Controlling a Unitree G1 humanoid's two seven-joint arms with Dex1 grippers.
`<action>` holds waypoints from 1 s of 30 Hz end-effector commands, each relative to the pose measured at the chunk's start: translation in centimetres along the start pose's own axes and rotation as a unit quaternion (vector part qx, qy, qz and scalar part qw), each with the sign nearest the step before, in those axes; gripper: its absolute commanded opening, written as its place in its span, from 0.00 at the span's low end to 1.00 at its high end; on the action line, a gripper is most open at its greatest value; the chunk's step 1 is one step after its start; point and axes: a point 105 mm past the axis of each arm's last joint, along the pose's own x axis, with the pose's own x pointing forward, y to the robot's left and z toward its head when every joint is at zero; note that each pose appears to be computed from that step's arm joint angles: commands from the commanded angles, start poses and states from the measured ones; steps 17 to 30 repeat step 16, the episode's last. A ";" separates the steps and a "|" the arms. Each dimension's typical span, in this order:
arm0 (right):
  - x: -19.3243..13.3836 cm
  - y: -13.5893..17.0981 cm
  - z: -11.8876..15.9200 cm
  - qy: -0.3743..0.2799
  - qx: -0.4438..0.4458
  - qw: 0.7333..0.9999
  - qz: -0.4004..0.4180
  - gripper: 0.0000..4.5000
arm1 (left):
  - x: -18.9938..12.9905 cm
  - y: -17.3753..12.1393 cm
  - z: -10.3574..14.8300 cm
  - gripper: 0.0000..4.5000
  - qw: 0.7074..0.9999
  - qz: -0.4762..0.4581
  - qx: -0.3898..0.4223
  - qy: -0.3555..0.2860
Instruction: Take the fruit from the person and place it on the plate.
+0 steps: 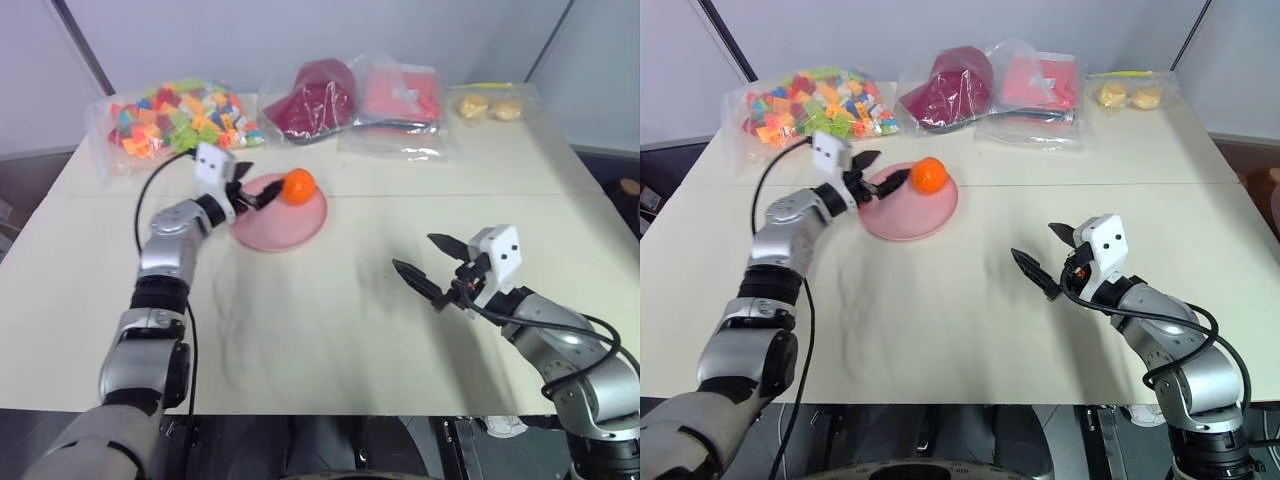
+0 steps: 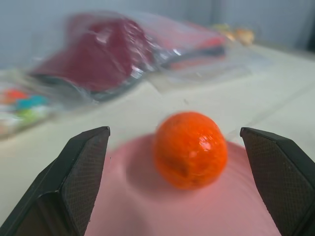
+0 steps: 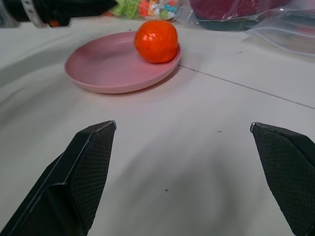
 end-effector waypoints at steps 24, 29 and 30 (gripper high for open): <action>1.0 -1.8 0.2 -0.016 -0.007 1.000 0.005 1.00 | -10.1 1.2 0.1 0.98 0.998 0.061 0.018 0.021; 1.0 -1.8 0.2 -0.016 -0.007 1.000 0.005 1.00 | -10.1 1.2 0.1 0.98 0.998 0.061 0.018 0.021; 1.0 -1.8 0.2 -0.016 -0.007 1.000 0.005 1.00 | -10.1 1.2 0.1 0.98 0.998 0.061 0.018 0.021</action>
